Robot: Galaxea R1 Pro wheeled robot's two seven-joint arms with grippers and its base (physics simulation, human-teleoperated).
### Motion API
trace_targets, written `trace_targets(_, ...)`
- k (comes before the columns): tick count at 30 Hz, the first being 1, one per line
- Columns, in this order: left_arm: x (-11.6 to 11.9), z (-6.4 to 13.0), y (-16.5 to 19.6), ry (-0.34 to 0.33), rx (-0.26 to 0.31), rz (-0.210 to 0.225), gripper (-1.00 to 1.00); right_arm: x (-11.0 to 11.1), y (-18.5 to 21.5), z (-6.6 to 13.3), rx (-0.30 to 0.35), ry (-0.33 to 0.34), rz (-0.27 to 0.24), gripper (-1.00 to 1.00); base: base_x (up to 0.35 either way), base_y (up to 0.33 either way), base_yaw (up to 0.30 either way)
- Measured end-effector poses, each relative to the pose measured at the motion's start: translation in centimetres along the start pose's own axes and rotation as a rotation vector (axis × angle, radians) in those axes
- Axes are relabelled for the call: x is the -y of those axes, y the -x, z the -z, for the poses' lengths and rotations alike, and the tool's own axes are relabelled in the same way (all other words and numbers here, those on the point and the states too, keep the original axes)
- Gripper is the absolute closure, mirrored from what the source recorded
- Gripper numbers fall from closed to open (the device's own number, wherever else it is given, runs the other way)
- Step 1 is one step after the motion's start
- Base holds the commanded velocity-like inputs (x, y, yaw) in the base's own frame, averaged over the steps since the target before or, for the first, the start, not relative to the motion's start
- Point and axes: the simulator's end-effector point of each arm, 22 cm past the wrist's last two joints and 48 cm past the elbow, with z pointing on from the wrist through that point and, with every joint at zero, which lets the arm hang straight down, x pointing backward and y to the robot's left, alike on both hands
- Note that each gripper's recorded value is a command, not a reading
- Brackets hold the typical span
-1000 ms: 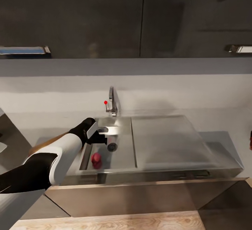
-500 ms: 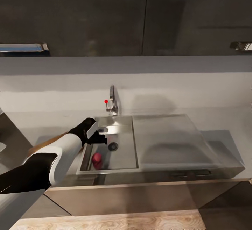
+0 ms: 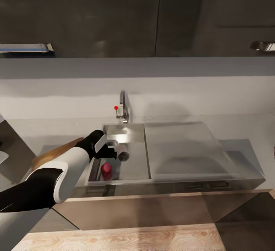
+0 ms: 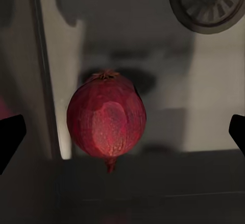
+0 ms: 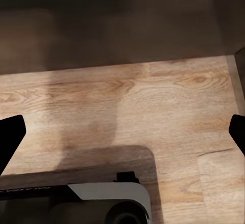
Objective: In the kitchen, take the Vidalia onion out of the sink, dice it on the chopping board with the paring knife, put the diced onion into the bowl on the countertop, then place both the paring knife and the chopping board into the sink.
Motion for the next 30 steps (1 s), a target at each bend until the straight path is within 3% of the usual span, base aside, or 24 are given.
trace_targets(30, 0.0, -1.9, -0.7, 0.000, -0.029, 0.001, -1.00, 0.0, -1.3, 0.1, -0.033, -0.001, 0.003, -1.00, 0.000, 0.000, 0.000)
